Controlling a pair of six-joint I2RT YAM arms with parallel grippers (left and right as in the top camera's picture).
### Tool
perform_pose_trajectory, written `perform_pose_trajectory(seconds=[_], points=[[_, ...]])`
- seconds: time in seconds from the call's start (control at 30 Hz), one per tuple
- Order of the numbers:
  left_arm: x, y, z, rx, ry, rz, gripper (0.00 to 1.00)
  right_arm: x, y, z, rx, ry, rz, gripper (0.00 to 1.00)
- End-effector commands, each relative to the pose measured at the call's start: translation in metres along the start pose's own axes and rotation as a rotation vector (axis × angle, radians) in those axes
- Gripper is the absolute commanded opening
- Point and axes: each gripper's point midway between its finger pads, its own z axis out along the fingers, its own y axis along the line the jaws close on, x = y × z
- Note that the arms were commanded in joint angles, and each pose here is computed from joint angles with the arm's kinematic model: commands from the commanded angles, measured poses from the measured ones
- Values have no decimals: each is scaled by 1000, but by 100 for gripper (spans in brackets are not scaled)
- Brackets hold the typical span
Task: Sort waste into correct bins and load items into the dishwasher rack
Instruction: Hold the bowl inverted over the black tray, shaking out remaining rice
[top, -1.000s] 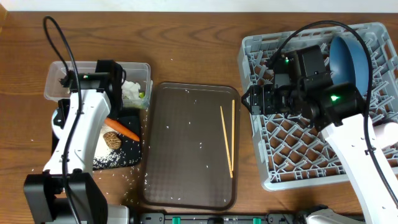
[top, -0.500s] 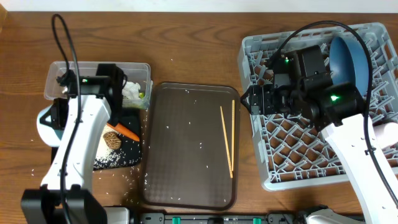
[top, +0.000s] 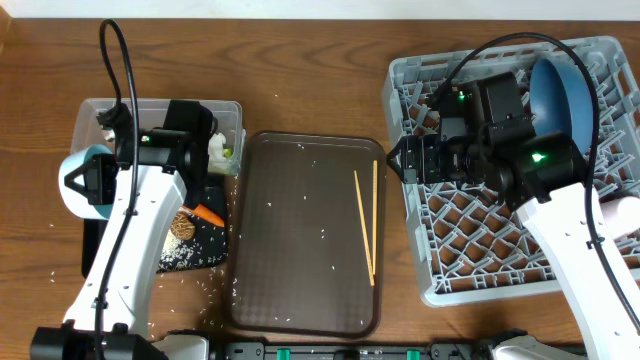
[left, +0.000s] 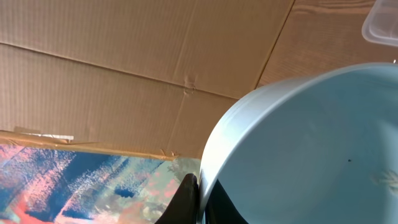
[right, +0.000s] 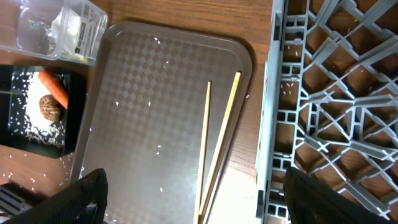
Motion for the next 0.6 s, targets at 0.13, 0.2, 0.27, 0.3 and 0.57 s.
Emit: perform_pose_trajectory(seconds=[0.13, 0.2, 0.27, 0.3, 0.57], points=[[-2, 5, -2, -9, -8, -20, 6, 1, 5, -3, -13, -6, -1, 83], [-2, 5, -2, -7, -6, -32, 6, 1, 5, -3, -13, -6, -1, 84], [-5, 4, -1, -4, -11, -70, 6, 0, 5, -3, -14, -9, -2, 84], [-3, 5, -1, -6, -8, -18, 6, -1, 5, -3, -15, -11, -2, 84], [-7, -1, 0, 8, -11, -46, 6, 0, 4, -3, -13, -8, 0, 84]])
